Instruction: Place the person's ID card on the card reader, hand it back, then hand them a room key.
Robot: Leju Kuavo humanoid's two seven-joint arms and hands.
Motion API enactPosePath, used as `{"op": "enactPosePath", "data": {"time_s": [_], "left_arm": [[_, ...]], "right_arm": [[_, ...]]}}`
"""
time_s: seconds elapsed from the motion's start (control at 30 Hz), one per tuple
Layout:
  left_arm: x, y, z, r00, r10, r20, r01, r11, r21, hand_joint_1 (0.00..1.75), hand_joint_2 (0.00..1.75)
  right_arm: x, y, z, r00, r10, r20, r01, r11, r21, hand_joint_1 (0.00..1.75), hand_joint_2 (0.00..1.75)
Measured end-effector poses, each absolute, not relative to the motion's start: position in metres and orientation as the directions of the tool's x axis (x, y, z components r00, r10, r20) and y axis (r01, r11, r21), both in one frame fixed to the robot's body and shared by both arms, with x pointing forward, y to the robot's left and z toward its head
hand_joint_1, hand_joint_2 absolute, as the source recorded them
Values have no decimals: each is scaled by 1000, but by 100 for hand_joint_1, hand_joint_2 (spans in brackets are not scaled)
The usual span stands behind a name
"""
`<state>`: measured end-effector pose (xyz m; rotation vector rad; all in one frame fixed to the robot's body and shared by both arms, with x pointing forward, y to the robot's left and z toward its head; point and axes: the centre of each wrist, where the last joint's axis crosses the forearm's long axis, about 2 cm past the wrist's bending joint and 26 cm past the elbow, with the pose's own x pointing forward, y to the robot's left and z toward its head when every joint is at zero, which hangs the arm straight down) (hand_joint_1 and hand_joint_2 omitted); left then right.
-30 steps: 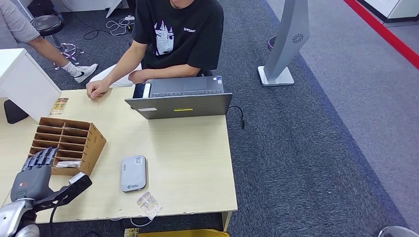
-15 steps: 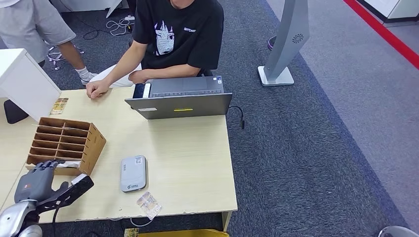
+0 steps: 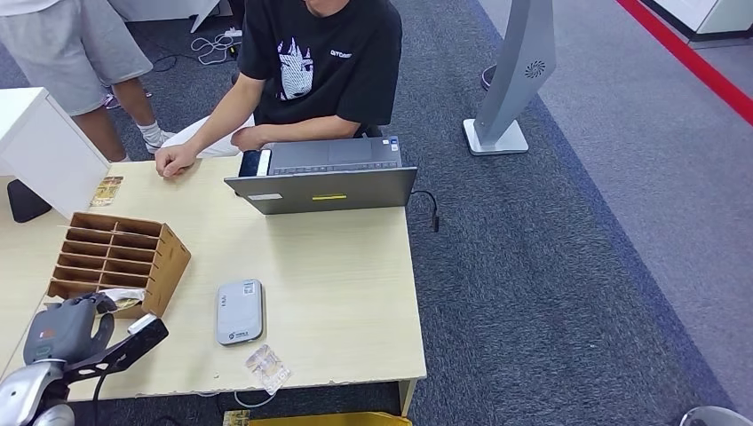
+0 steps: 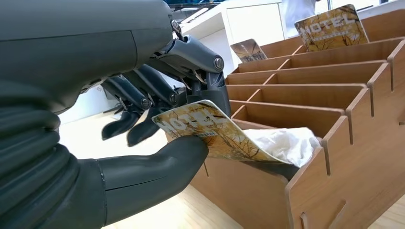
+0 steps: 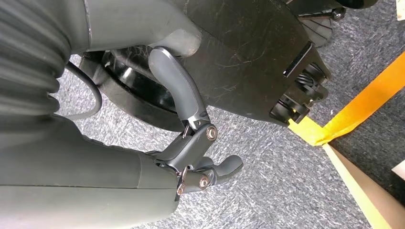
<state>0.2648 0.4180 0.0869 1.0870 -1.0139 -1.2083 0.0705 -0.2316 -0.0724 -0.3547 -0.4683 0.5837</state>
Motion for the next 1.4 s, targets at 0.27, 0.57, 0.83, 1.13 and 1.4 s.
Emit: {"op": "enactPosePath", "data": {"time_s": [0.27, 0.57, 0.83, 1.13, 1.4], "left_arm": [[258, 418, 86, 114, -993, 18, 155, 36, 987, 175, 175], [254, 419, 124, 117, -989, 95, -110, 82, 991, 175, 175], [255, 416, 172, 54, -994, 99, -350, 74, 934, 175, 175], [250, 420, 193, 31, -996, 78, -477, 53, 877, 175, 175], [252, 442, 210, 95, -990, 104, -492, 44, 870, 175, 175]], "right_arm": [[68, -231, -72, 747, 587, 311, -429, 784, -448, 0, 175], [61, -231, -69, 766, 569, 299, -414, 793, -447, 0, 175], [58, -233, -67, 765, 568, 304, -413, 794, -446, 0, 175], [56, -234, -67, 769, 563, 301, -411, 797, -442, 0, 175], [57, -235, -66, 769, 561, 304, -409, 799, -441, 0, 175]]}}
